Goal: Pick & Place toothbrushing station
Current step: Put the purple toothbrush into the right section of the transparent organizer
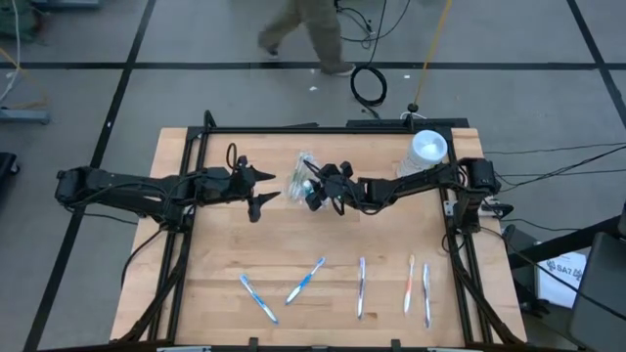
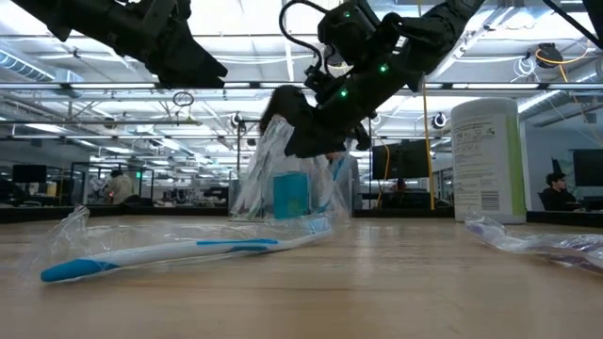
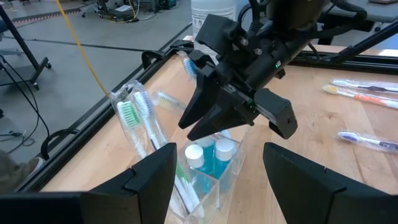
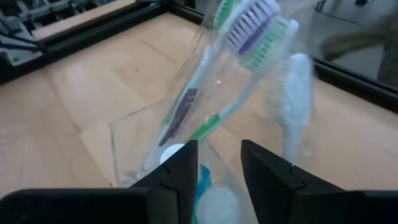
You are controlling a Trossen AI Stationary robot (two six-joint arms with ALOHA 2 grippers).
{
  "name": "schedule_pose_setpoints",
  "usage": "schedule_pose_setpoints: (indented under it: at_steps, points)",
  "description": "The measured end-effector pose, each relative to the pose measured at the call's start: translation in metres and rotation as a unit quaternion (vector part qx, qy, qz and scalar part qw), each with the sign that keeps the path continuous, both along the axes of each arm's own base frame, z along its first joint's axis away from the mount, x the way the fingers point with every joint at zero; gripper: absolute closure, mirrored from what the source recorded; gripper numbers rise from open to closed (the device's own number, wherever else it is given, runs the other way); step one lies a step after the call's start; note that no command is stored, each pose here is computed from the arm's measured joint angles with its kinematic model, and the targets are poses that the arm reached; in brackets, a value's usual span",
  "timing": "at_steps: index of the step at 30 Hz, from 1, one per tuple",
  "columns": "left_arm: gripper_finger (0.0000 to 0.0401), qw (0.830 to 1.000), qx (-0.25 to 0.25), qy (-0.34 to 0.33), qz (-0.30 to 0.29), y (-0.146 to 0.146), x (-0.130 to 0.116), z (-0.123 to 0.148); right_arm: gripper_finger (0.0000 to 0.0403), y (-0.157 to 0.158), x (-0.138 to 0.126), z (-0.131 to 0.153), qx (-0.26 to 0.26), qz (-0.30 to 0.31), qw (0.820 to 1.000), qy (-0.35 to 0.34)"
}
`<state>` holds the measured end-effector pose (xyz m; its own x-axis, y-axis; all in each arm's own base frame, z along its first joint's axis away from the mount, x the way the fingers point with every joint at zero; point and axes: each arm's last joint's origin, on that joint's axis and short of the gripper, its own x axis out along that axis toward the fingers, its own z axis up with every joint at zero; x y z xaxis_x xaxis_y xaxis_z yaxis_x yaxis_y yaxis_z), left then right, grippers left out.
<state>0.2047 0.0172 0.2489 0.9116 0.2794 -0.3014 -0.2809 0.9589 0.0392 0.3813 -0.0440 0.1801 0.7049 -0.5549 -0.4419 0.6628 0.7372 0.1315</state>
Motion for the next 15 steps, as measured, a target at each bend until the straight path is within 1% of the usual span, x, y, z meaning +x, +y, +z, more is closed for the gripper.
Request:
schedule_pose_setpoints:
  at_steps: [5, 11, 15]
  points:
    - [0.0153, 1.0, 0.0, 0.0, 0.0, 0.0, 0.0, 0.0, 0.0284, -0.001, 0.0, 0.0, -0.021, 0.012, 1.0, 0.017]
    - [0.0153, 1.0, 0.0, 0.0, 0.0, 0.0, 0.0, 0.0, 0.0267, 0.003, 0.001, 0.002, -0.057, 0.039, 0.997, 0.034]
    - [0.0153, 1.0, 0.0, 0.0, 0.0, 0.0, 0.0, 0.0, 0.0256, 0.01, -0.002, 0.018, -0.084, 0.06, 0.994, 0.027]
